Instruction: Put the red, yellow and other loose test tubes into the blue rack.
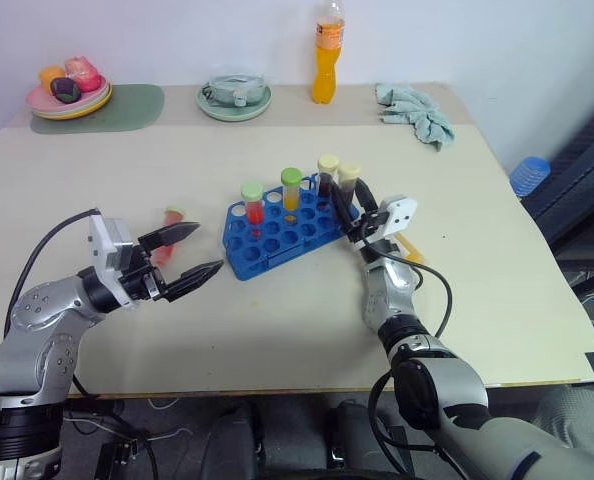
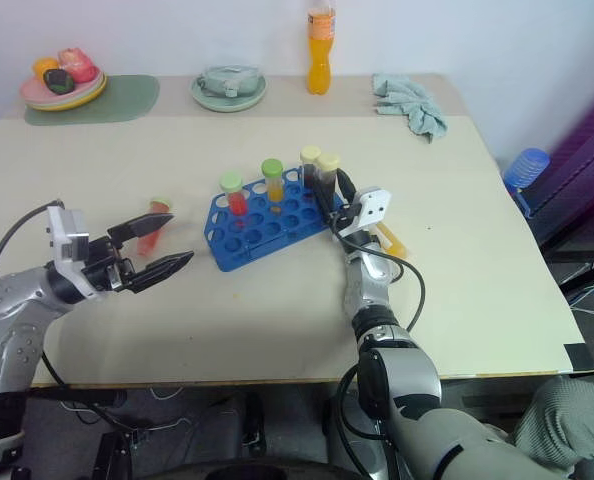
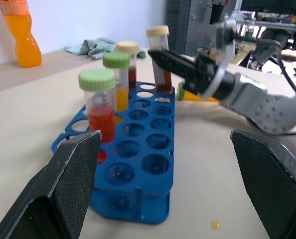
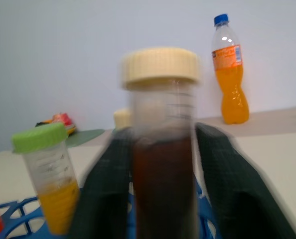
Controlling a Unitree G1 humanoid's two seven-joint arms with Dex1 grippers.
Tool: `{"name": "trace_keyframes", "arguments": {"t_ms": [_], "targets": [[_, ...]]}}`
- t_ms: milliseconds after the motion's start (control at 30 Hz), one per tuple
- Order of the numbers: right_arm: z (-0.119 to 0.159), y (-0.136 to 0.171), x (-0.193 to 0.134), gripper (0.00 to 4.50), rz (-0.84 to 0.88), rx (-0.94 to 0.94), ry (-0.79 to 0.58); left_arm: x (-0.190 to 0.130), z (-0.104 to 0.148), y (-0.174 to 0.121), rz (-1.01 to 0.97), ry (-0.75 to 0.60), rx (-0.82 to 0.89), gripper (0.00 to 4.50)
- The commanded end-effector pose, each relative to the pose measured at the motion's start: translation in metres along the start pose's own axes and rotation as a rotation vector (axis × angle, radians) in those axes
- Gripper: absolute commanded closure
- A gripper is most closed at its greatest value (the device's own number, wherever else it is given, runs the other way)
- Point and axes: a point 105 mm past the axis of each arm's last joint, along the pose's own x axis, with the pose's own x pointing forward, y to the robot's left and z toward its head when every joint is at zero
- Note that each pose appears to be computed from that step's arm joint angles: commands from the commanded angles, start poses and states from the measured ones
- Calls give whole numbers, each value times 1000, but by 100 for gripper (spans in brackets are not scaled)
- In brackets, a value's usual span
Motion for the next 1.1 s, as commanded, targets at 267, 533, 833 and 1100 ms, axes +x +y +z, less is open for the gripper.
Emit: {"name": "trace_keyframes", "arguments": {"t_ms": [267, 533, 833, 1100], "targets": [[28, 4, 0, 5, 63, -239, -69, 19, 12, -4, -56, -34, 17, 24], [86, 6, -6, 5, 130, -445, -31, 33, 9, -5, -91, -48, 4, 24], [128, 0, -33, 5, 210, -300, 450, 47, 7, -7, -141, -66, 5, 24], [103, -55, -58, 5, 55, -248, 908, 51, 0, -10, -170, -67, 17, 24]]}}
